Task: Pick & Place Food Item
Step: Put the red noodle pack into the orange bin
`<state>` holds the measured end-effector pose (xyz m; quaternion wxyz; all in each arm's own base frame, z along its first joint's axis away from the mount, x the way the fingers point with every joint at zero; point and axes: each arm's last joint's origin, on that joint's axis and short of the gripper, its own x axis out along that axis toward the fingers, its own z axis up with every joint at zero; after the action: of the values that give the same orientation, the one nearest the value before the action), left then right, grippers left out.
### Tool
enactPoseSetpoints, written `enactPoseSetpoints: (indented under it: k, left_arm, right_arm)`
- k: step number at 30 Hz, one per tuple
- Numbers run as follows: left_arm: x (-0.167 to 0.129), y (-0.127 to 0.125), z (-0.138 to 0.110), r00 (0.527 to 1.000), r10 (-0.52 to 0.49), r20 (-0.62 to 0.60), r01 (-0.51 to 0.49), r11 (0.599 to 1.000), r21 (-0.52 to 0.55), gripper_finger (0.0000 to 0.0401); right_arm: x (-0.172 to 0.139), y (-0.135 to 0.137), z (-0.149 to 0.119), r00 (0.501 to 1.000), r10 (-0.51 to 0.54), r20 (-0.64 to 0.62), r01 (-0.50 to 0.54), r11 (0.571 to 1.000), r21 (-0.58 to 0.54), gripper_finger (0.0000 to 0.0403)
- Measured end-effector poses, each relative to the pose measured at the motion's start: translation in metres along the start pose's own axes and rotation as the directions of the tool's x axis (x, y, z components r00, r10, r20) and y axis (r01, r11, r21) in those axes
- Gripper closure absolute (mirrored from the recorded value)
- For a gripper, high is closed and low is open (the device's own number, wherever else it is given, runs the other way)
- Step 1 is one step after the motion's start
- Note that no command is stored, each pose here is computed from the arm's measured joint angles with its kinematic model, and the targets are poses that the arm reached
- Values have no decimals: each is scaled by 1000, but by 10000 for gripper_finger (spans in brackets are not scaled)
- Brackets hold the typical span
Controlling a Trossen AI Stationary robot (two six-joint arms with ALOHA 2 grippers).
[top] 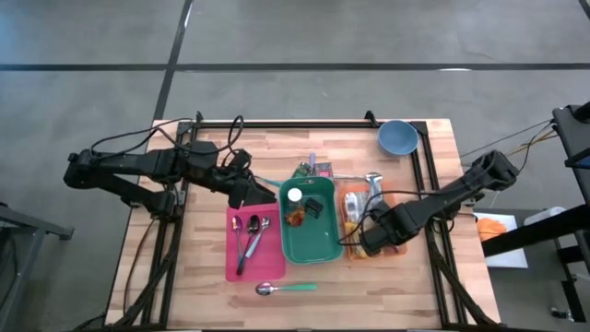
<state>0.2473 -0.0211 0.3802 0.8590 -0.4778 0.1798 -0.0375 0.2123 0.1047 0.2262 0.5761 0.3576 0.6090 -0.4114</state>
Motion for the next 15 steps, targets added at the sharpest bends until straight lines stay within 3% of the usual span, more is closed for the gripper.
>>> enactPoseSetpoints:
  k: [4,12,15]
  left_arm:
    - [0,0,0,1000,0,0,0,1000,0,128]
    - [0,0,0,1000,0,0,0,1000,-3,128]
    - [0,0,0,1000,0,0,0,1000,-3,128]
  right_arm:
    - [4,-1,-6,1000,-4,-1,4,1000,-19,395]
    - [17,8,-9,994,105,-28,-107,989,-98,394]
    - [20,7,-9,994,101,-34,-104,989,-102,394]
